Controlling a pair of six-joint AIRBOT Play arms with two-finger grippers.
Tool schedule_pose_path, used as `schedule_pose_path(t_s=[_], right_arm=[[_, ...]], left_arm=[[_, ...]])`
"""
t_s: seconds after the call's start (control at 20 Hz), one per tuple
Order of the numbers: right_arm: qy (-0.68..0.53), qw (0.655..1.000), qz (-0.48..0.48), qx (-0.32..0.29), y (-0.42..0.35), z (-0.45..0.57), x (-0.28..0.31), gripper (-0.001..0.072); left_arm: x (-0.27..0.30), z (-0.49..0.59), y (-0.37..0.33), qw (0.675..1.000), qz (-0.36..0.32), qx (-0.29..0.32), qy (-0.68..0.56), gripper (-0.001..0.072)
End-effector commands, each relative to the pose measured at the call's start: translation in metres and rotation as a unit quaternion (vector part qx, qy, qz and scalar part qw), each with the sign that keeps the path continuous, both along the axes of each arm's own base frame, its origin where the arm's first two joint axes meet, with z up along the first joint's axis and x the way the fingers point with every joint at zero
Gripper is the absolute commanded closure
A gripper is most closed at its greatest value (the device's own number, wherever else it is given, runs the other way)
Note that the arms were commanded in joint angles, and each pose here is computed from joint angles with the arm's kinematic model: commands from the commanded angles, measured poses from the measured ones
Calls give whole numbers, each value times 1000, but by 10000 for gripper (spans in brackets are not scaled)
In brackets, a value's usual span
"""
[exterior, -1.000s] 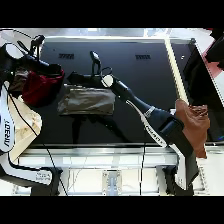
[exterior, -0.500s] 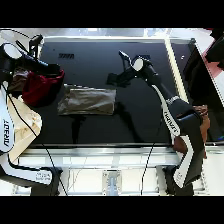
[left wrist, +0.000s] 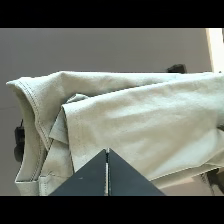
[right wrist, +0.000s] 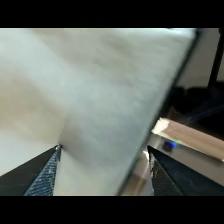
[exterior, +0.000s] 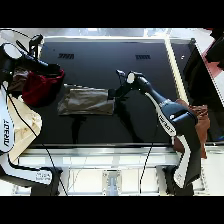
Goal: Fold the shirts.
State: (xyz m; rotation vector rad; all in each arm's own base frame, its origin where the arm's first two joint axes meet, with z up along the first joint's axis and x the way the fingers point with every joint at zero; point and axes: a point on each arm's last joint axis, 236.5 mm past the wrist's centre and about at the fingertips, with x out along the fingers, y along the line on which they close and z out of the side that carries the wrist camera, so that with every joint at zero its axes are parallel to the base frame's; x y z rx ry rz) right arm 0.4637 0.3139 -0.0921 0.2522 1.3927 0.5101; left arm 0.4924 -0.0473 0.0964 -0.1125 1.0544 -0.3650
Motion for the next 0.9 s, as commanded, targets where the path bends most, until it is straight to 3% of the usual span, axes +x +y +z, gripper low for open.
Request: schedule_pose_path(t_s=[0.0, 0.05, 0.1, 0.15, 0.2, 0.35, 0.45, 0.65, 0.85], right_arm=[[-7, 1000, -21, 22, 24, -12, 3, 114], [1, 999, -25, 31, 29, -14, 1, 153], [10, 999, -30, 44, 35, -14, -1, 313], [15, 997, -37, 61, 41, -11, -1, 544], [13, 996, -44, 75, 47, -6, 1, 691], [-29, 993, 0, 112, 64, 22, 9, 697], [-84, 991, 27, 102, 55, 55, 28, 698], [-173, 985, 19, -7, -40, 134, 70, 698], [-191, 974, -50, -111, -182, 208, 62, 699]], left_arm=[[0, 0, 0, 1000, -2, 2, -2, 694], [0, 0, 0, 1000, -3, 2, -2, 694], [0, 0, 0, 1000, -4, 3, -2, 694], [0, 0, 0, 1000, -5, 3, -3, 694], [0, 0, 0, 1000, -5, 3, -3, 694], [0, 0, 0, 1000, -5, 3, -3, 695], [0, 0, 0, 1000, -5, 3, -2, 694], [0, 0, 0, 1000, -5, 3, -2, 695], [0, 0, 0, 1000, -4, 3, -2, 694]])
